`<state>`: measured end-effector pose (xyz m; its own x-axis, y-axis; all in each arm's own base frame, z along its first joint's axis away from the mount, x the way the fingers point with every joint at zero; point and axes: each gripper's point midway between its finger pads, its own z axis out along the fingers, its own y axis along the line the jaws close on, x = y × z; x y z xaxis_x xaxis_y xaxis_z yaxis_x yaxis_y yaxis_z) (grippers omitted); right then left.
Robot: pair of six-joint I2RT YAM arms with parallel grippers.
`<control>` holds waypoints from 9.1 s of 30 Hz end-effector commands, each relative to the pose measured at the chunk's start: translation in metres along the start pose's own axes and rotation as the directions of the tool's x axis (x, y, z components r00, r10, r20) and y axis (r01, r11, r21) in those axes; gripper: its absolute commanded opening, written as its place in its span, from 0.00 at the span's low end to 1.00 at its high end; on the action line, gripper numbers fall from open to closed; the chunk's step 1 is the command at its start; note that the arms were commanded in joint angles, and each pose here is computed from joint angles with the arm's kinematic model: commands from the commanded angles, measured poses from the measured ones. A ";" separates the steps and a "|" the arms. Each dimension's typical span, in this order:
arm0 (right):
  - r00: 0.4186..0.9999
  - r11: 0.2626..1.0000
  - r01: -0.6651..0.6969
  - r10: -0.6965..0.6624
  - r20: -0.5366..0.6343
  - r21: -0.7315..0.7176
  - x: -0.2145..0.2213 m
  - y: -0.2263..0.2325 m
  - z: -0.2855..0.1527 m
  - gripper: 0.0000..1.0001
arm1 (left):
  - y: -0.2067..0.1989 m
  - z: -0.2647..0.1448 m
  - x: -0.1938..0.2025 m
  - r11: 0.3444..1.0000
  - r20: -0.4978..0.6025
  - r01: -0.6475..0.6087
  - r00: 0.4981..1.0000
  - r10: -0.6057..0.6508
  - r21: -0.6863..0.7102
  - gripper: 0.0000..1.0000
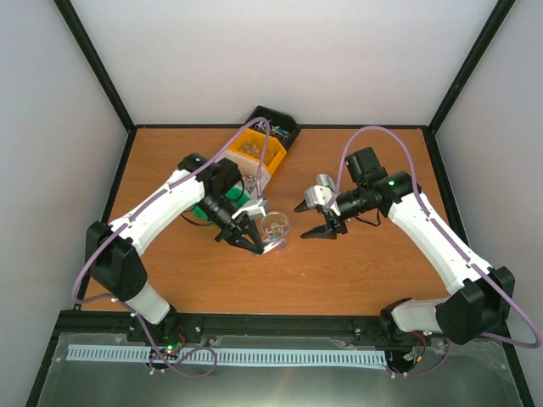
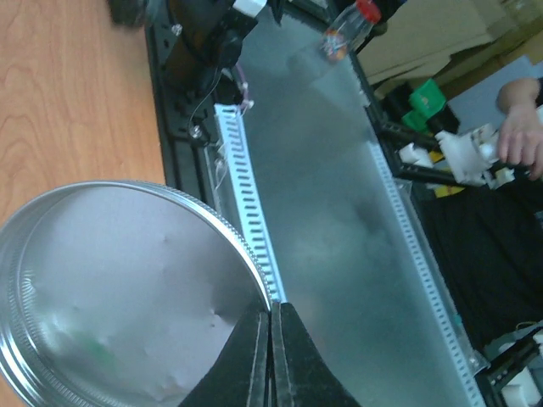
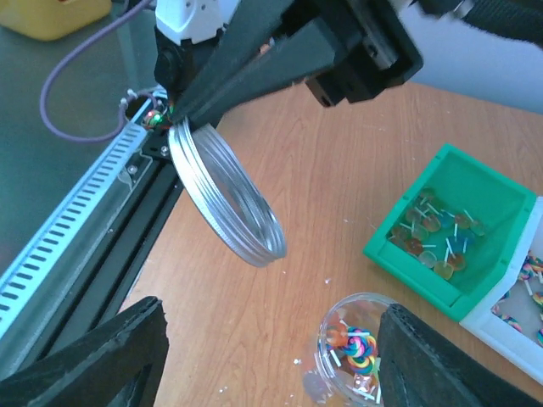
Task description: Pack the candies
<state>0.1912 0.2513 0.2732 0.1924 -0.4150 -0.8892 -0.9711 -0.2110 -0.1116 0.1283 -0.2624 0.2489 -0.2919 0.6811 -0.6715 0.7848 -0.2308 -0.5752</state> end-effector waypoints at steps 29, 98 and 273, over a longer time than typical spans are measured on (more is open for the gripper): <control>0.996 0.994 0.084 -0.083 0.015 -0.073 -0.030 0.022 0.025 0.21 | -0.014 -0.010 -0.051 0.986 0.257 0.042 0.963 -0.083 0.163 0.01; 0.206 0.208 -0.970 0.978 0.026 -0.126 0.124 -0.089 0.069 0.06 | 0.179 -0.043 0.044 0.686 0.020 -0.036 0.997 0.074 -0.726 0.68; 0.884 0.816 -0.445 0.337 0.324 0.368 0.064 -0.153 -0.003 1.00 | 0.189 -0.088 -0.046 0.675 0.208 0.144 0.978 0.015 -0.724 1.00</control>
<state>0.3580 0.2471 0.2218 -0.2544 -0.2103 -0.9440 -0.9005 0.4074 0.1519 0.3250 -0.2746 0.2062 -0.3557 0.5375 -0.7646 0.9020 0.4117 -0.1302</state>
